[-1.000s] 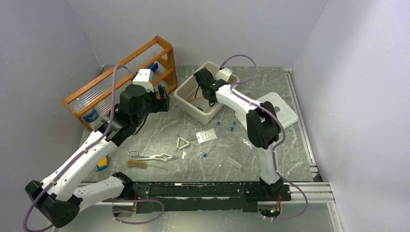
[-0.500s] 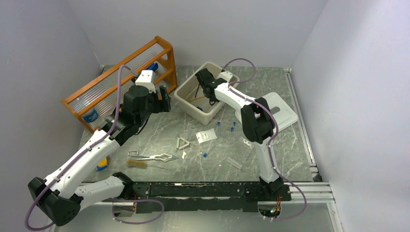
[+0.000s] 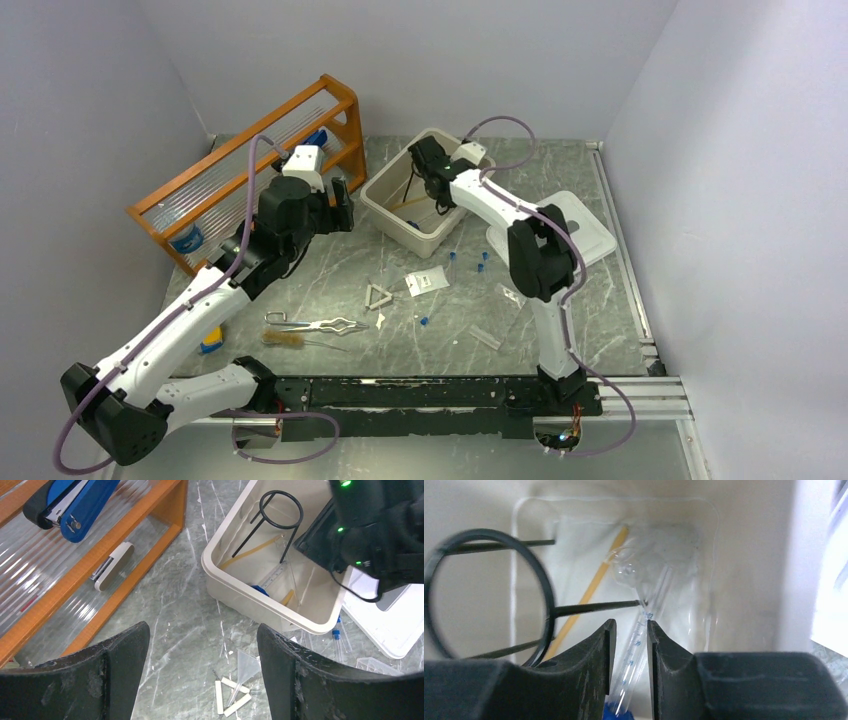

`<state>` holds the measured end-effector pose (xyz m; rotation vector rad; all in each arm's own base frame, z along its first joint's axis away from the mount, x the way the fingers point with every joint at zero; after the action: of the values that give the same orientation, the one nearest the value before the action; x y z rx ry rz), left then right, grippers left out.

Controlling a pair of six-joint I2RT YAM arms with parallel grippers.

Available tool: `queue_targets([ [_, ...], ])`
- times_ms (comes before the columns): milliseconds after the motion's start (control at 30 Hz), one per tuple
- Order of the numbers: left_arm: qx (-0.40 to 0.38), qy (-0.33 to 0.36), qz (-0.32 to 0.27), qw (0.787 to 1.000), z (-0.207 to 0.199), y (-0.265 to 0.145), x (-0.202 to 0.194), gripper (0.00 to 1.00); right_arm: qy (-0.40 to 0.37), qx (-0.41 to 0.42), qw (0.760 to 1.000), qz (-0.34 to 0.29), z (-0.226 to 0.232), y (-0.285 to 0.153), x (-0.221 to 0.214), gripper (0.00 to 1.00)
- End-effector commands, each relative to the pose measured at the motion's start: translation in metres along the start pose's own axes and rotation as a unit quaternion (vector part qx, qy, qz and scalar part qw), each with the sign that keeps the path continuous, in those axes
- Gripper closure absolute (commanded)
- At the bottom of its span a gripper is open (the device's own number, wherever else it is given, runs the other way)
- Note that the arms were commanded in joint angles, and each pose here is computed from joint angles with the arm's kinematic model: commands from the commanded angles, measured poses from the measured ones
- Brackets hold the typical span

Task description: Organize the chemistry lab equipment

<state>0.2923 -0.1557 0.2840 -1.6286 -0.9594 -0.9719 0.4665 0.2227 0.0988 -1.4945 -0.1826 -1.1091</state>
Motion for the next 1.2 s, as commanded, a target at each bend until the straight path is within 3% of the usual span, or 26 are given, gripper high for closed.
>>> queue_targets([
  [0,0.002,0.001,-0.02,1.0,-0.001,-0.001,0.012,0.18,0.029,0.056,0.997,-0.035,0.008,-0.046,0.049,0.67],
  [133,0.017,0.001,-0.036,0.999,0.004,-0.008,0.025,0.17,0.008,0.112,0.993,-0.045,0.003,-0.081,0.066,0.65],
  [267,0.025,0.001,-0.063,0.998,0.006,-0.023,0.053,0.17,-0.056,0.22,0.973,-0.042,0.008,-0.118,0.063,0.56],
  [467,0.032,-0.016,-0.133,0.99,0.011,-0.067,0.117,0.15,-0.187,0.408,0.893,0.015,0.024,-0.185,0.003,0.44],
  [700,0.017,-0.015,-0.187,0.982,0.015,-0.113,0.16,0.13,-0.363,0.519,0.774,0.021,0.05,-0.263,-0.104,0.32],
  [900,0.033,-0.014,-0.193,0.981,0.025,-0.128,0.166,0.13,-0.51,0.526,0.678,0.058,0.052,-0.275,-0.198,0.28],
  [933,0.03,-0.014,-0.193,0.981,0.024,-0.128,0.166,0.12,-0.557,0.509,0.651,0.079,0.049,-0.266,-0.229,0.26],
  [1067,0.017,-0.008,-0.181,0.983,0.018,-0.123,0.162,0.12,-0.626,0.496,0.593,0.102,0.046,-0.258,-0.269,0.24],
  [1100,0.01,-0.007,-0.176,0.984,0.015,-0.121,0.16,0.12,-0.636,0.498,0.579,0.111,0.044,-0.256,-0.277,0.24],
  [1167,0.001,-0.004,-0.169,0.986,0.011,-0.118,0.158,0.12,-0.643,0.493,0.574,0.118,0.045,-0.25,-0.289,0.23],
])
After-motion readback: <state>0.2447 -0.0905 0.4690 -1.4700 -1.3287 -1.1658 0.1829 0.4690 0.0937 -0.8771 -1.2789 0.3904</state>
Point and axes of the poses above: each gripper's point midway between its finger pads, its own y axis out along the fingers, its own z axis along the line the jaws close on, x = y × z, the point moved 2 cm from there along -y, back along the fingers, and after that the axes turned 1 degree about -y, right-handed, at the moved point
